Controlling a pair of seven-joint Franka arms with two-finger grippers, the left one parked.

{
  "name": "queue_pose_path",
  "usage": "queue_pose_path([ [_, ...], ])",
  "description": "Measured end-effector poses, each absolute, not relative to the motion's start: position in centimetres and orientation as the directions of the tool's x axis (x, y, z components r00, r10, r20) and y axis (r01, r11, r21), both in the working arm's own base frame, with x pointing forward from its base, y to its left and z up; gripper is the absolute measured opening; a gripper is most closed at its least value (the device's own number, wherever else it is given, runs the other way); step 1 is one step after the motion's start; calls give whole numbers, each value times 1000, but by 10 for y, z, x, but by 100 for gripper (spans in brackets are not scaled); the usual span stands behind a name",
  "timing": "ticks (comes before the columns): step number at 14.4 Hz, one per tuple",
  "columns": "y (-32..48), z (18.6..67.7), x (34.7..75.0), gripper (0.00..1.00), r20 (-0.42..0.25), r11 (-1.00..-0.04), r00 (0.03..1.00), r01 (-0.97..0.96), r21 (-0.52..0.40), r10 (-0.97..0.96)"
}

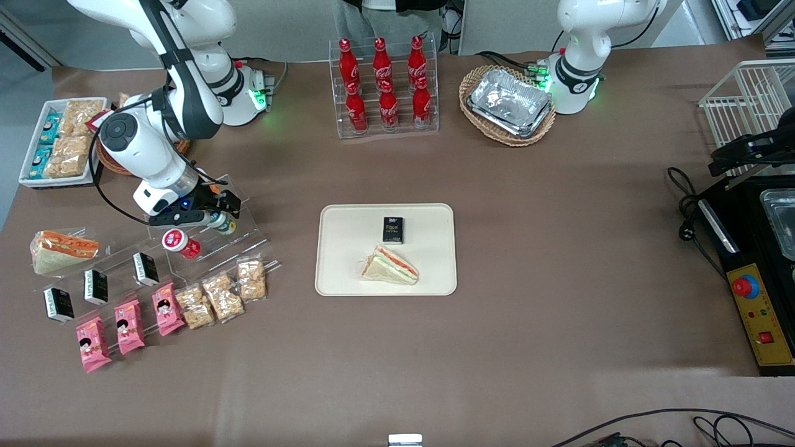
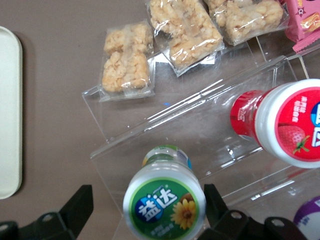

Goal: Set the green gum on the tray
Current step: 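Close the right gripper around the green-lidded bottle, then lift the green-lidded bottle up out of the rack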

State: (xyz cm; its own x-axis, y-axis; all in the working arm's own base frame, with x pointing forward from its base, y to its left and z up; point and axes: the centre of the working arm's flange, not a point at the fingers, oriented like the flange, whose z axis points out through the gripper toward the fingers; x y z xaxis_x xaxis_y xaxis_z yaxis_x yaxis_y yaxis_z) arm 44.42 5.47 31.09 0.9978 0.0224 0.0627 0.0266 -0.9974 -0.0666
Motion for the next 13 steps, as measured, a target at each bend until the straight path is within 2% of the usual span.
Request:
queue_pose_path([
  [1, 55, 310, 444, 95, 62, -997, 998, 26, -66, 22],
  [4, 54, 310, 445, 62, 64, -997, 998, 26, -66, 21],
  [5, 54, 310, 445, 59, 64, -997, 998, 26, -66, 22],
  [11, 55, 314, 446, 59, 74, -997, 997, 29, -67, 24],
  [13, 58, 331, 449, 59, 95, -997, 995, 39, -72, 33],
])
